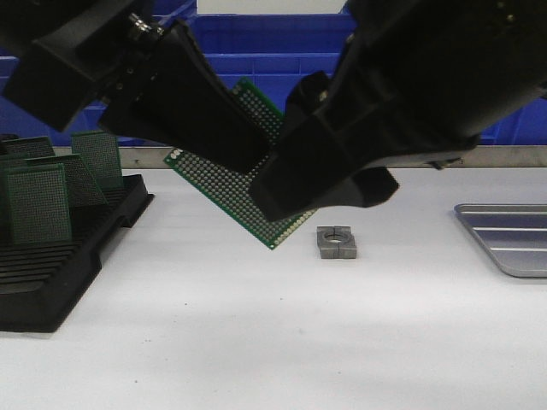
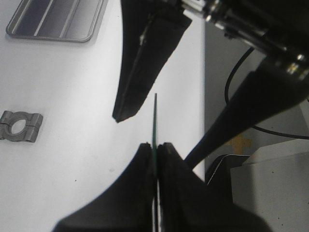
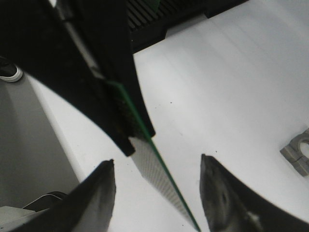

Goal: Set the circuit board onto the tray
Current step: 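Grasp the board's lower edge with the right gripper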

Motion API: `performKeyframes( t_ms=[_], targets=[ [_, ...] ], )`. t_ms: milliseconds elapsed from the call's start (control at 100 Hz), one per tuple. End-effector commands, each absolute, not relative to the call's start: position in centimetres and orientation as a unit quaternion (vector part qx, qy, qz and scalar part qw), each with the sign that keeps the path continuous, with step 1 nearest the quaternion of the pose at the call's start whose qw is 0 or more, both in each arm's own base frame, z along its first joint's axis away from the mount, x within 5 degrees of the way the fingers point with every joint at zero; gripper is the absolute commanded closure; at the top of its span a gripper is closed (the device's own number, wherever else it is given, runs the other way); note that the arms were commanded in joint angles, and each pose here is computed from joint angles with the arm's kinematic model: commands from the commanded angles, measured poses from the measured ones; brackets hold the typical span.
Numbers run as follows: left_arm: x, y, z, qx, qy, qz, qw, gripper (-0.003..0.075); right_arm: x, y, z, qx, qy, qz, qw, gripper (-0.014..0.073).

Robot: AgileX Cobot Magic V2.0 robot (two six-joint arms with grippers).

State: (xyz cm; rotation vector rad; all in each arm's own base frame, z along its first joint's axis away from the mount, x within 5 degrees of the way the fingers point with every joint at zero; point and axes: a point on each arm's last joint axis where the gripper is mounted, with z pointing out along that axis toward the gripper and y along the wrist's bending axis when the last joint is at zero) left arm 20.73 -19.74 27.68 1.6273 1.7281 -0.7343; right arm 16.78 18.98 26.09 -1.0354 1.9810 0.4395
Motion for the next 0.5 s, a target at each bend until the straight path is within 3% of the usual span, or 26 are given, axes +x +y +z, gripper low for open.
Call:
performKeyframes(
  t_ms=[0, 90, 330, 490],
  targets=[
    [20.41, -20.09, 29.43, 0.606, 0.649, -0.299, 0.349, 0.0741, 17.55, 19.65, 28.07, -0.404, 0.764, 0.183, 0.468, 0.0204],
    [20.41, -20.1, 29.44, 0.605, 0.649, -0.3, 0.35, 0.0741, 17.59, 19.7, 27.93, -0.405, 0.766, 0.182, 0.465, 0.0291],
    [20.41, -20.12, 29.47, 0.604, 0.649, -0.302, 0.35, 0.074, 17.58, 19.7, 27.92, -0.405, 0.766, 0.183, 0.464, 0.0723],
    [20.41, -20.21, 29.62, 0.598, 0.65, -0.309, 0.353, 0.0715, 17.57, 19.7, 27.91, -0.403, 0.768, 0.184, 0.463, 0.0716]
  ],
)
